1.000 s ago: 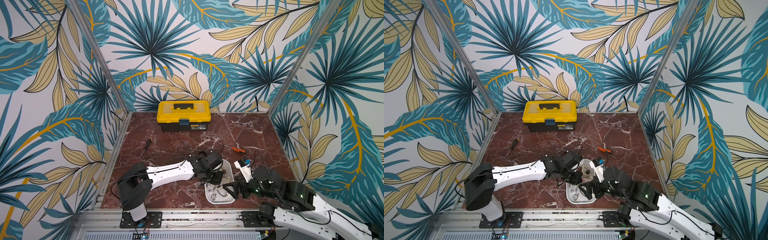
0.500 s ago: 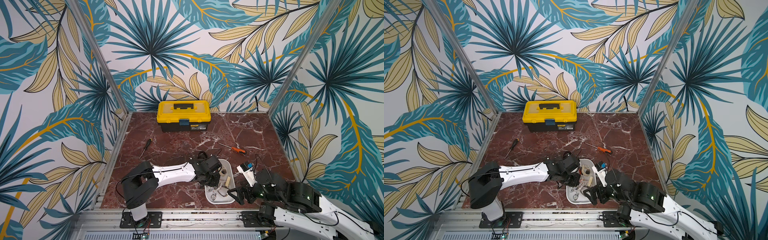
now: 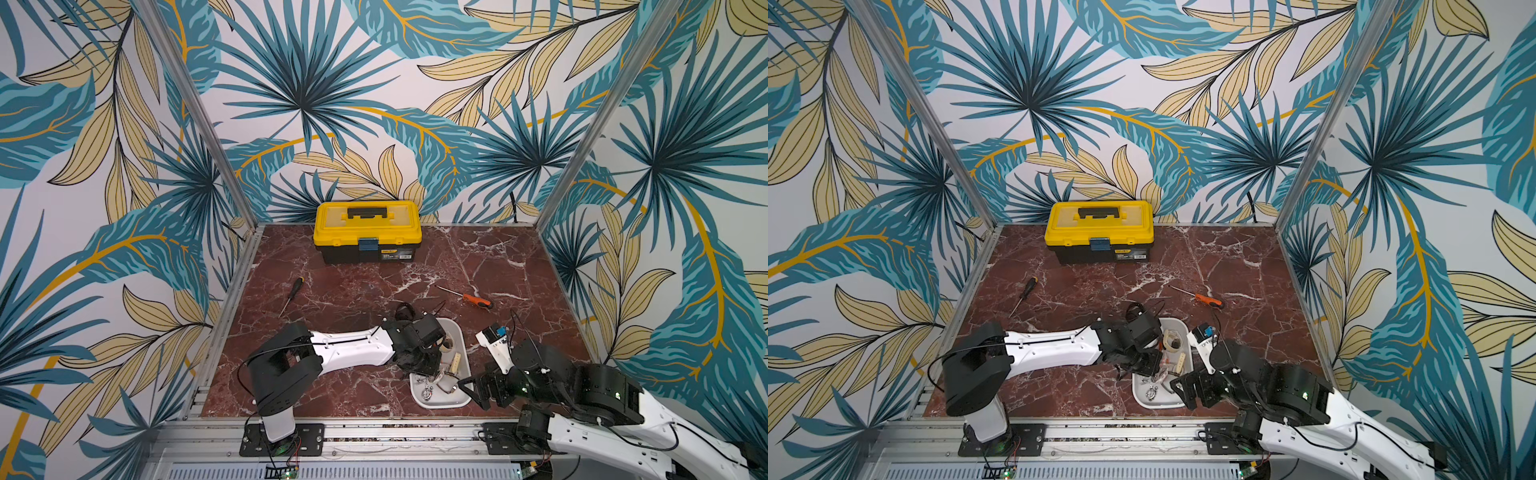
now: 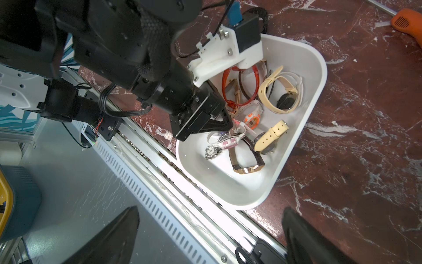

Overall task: Put the watch into the storage box
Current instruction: Place the watch in the storage box.

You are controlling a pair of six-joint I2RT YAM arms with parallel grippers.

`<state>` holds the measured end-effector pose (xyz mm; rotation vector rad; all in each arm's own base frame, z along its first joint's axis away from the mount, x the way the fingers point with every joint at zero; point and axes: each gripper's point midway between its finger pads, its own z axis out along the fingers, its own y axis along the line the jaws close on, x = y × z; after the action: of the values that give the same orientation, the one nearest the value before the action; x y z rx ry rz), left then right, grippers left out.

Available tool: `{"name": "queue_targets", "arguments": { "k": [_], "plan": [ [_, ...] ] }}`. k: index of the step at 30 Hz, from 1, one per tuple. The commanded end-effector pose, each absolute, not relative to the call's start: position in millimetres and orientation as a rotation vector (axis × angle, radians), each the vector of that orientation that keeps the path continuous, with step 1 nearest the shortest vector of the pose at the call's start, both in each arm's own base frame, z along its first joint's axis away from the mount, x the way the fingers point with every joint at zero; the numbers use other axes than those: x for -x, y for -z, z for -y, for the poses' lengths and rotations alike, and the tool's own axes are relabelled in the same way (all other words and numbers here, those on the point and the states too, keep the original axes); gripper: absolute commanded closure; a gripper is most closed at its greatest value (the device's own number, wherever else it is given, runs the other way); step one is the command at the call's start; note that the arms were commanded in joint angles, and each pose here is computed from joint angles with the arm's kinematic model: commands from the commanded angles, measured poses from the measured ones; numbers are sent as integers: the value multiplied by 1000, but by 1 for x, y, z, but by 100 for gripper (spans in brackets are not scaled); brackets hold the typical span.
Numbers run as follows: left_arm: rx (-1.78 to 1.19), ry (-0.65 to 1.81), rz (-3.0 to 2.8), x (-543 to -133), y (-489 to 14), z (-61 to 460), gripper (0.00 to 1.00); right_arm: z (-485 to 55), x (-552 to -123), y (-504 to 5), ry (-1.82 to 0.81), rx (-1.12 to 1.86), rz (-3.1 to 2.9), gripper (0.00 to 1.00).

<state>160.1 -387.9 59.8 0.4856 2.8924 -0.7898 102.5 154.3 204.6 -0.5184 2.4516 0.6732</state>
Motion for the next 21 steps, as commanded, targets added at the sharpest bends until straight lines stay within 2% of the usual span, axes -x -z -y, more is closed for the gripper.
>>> {"name": "queue_targets", "arguments": {
  "k": [1,9,21],
  "plan": [
    [-482,766,-2925,-152,-47,385,91,-151,-103,-207,-656,505,-2456,0],
    [-477,727,-2906,-154,-57,379,71,-151,-103,-206,-652,503,-2457,0],
    [-439,730,-2735,-166,-135,356,56,-156,-109,-205,-644,500,-2447,0]
  ]
}}
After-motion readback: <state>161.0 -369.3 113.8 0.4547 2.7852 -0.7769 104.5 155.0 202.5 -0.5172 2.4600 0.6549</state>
